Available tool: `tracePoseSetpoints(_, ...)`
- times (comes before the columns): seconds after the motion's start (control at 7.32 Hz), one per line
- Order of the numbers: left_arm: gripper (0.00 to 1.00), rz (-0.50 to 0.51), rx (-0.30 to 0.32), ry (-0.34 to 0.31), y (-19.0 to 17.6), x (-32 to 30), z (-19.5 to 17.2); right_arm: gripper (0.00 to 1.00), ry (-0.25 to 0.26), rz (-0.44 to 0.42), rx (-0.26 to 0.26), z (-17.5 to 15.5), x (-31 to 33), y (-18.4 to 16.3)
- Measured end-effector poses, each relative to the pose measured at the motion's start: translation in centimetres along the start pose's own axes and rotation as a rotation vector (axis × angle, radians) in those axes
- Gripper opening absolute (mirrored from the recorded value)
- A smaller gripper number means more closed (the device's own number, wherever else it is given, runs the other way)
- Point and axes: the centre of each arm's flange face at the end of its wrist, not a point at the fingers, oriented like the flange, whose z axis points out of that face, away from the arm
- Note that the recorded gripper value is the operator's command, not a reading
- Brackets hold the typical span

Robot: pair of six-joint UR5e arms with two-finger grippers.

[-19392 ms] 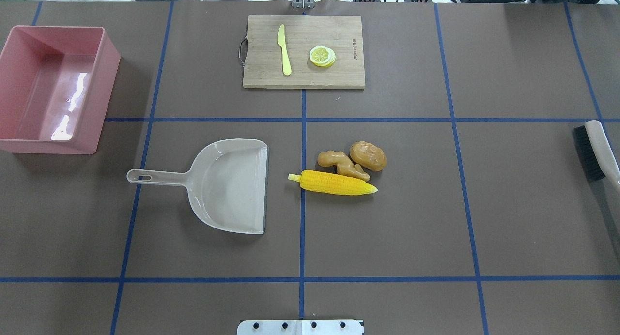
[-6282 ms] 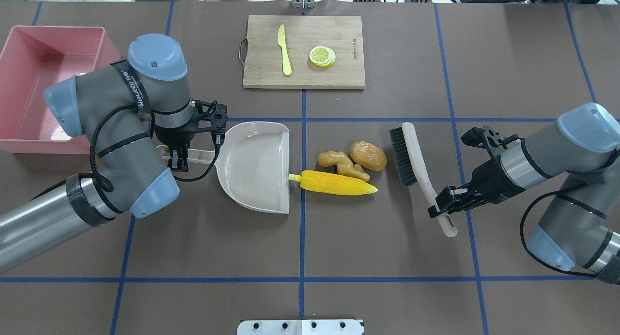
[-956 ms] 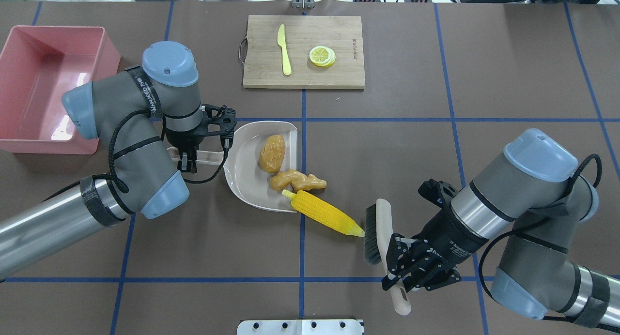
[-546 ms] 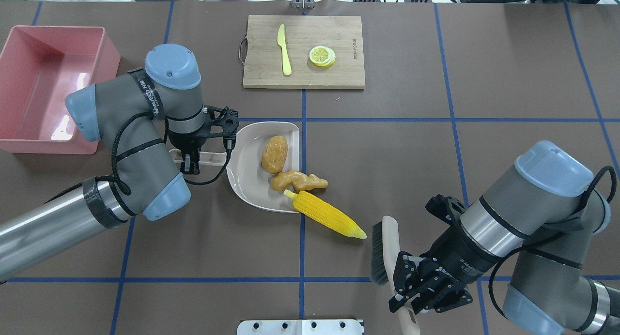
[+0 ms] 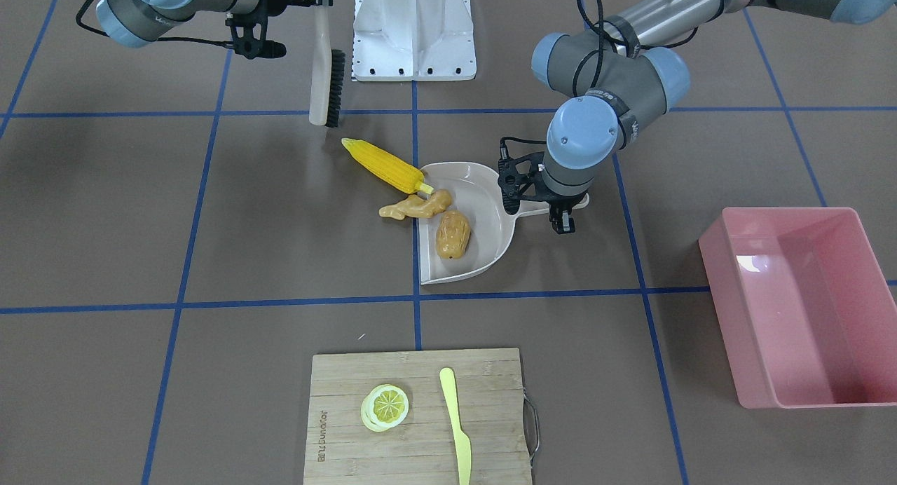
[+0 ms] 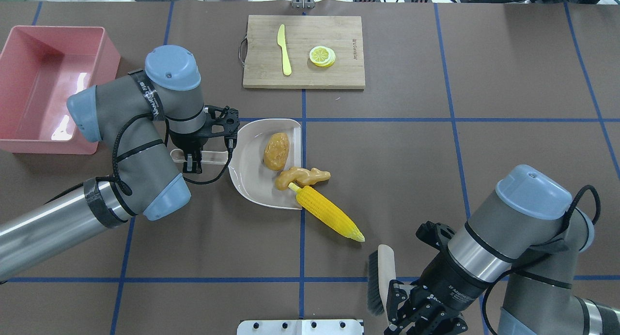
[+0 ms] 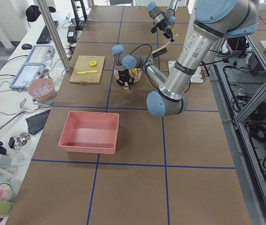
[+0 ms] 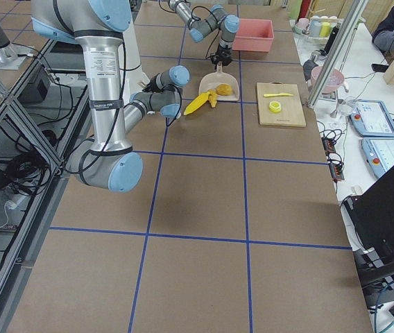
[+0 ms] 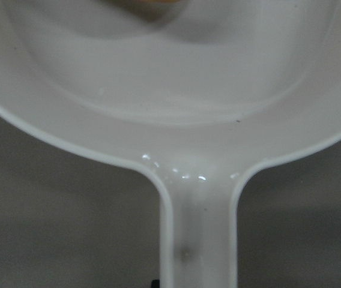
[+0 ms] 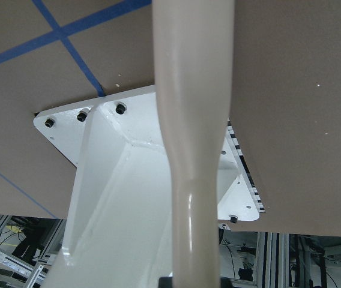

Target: Sweep and dump trash into bin

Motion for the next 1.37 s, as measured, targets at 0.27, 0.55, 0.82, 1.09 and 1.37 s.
tracePoseSetpoints(0.27, 0.00, 0.000, -0.001, 0.000, 0.0, 0.0, 0.1, 0.00, -0.006, -0.006, 0.005, 1.0, -2.1, -1.2)
tracePoseSetpoints(0.55, 0.00, 0.000, -0.001, 0.000, 0.0, 0.0, 0.1, 0.00, -0.015, -0.004, 0.021, 1.8, -6.3, -2.8)
tracePoseSetpoints(0.82, 0.00, 0.000, 0.000, 0.000, 0.0, 0.0, 0.0, 0.00, -0.014, -0.010, 0.054, 1.3, -9.8, -3.5)
tracePoseSetpoints(1.09, 0.00, 0.000, -0.001, 0.000, 0.0, 0.0, 0.1, 0.00, -0.013, -0.038, 0.077, 0.5, -11.0, -4.2)
tracePoseSetpoints(1.37, 0.00, 0.000, -0.001, 0.001, 0.1, 0.0, 0.1, 0.00, -0.023, -0.042, 0.094, -0.9, -11.8, -5.1)
